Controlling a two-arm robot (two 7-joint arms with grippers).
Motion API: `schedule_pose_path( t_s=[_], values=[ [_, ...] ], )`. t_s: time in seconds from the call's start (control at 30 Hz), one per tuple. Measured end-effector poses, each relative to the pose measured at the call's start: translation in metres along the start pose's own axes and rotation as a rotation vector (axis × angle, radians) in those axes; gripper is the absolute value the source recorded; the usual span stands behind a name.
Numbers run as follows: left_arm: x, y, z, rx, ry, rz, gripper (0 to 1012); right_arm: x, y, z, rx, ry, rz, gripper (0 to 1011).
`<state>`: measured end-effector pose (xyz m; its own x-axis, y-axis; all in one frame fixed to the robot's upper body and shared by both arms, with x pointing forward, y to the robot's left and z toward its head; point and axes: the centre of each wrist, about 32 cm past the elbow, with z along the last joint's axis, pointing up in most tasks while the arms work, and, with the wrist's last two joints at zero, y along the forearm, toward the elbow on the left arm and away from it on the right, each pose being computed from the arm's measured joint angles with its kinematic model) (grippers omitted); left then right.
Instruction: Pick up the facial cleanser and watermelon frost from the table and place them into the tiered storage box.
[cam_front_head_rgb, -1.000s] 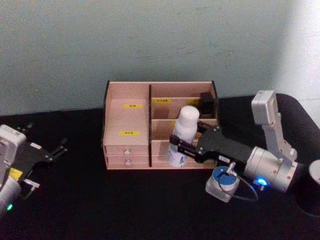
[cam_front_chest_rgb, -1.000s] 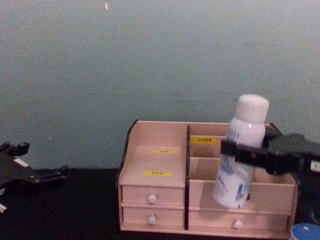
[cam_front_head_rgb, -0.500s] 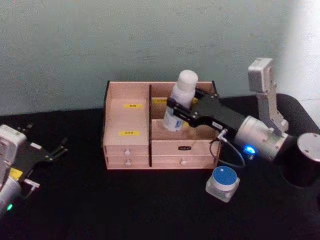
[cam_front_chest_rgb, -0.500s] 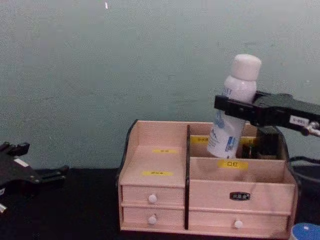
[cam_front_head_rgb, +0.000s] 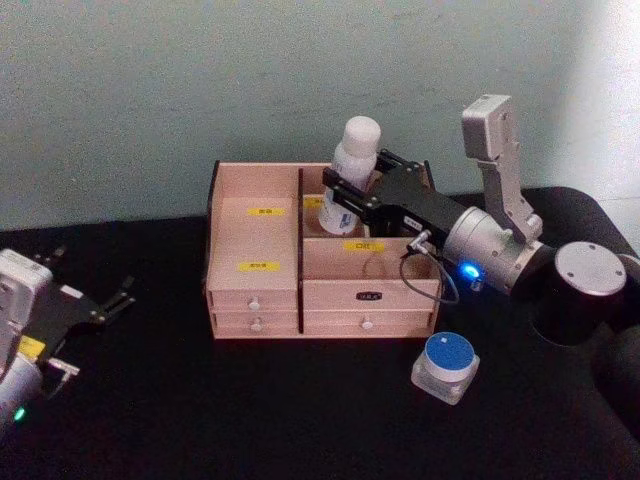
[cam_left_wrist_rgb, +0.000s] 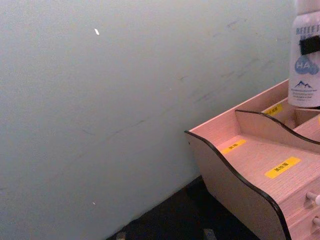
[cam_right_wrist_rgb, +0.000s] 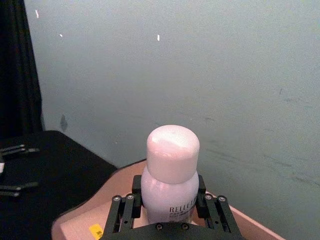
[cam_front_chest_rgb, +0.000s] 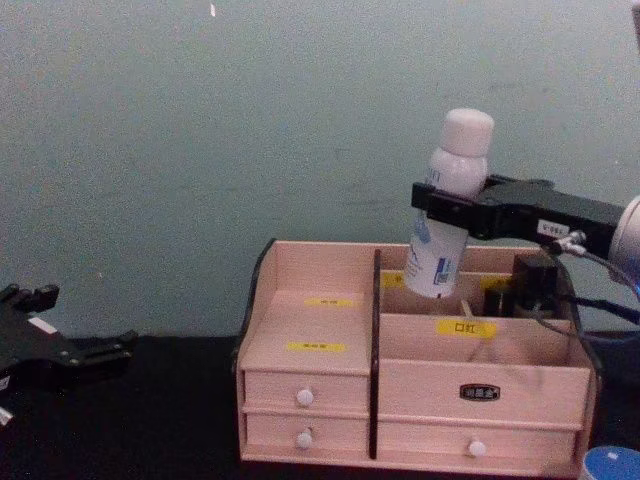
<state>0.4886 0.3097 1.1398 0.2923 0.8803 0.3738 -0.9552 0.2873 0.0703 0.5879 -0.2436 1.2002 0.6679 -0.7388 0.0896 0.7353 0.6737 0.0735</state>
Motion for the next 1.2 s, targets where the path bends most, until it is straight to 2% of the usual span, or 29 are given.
schedule_pose_path(
  t_s=[0.63, 1.2],
  values=[
    [0.0, 0.0, 0.0, 0.0, 0.0, 0.0, 1001, 0.015, 0.018, -0.014, -0.045, -0.005, -0.054, 595],
    [0.0, 0.0, 0.0, 0.0, 0.0, 0.0, 1001, 0.019, 0.027, -0.026, -0.106, -0.003, -0.05, 595]
  ],
)
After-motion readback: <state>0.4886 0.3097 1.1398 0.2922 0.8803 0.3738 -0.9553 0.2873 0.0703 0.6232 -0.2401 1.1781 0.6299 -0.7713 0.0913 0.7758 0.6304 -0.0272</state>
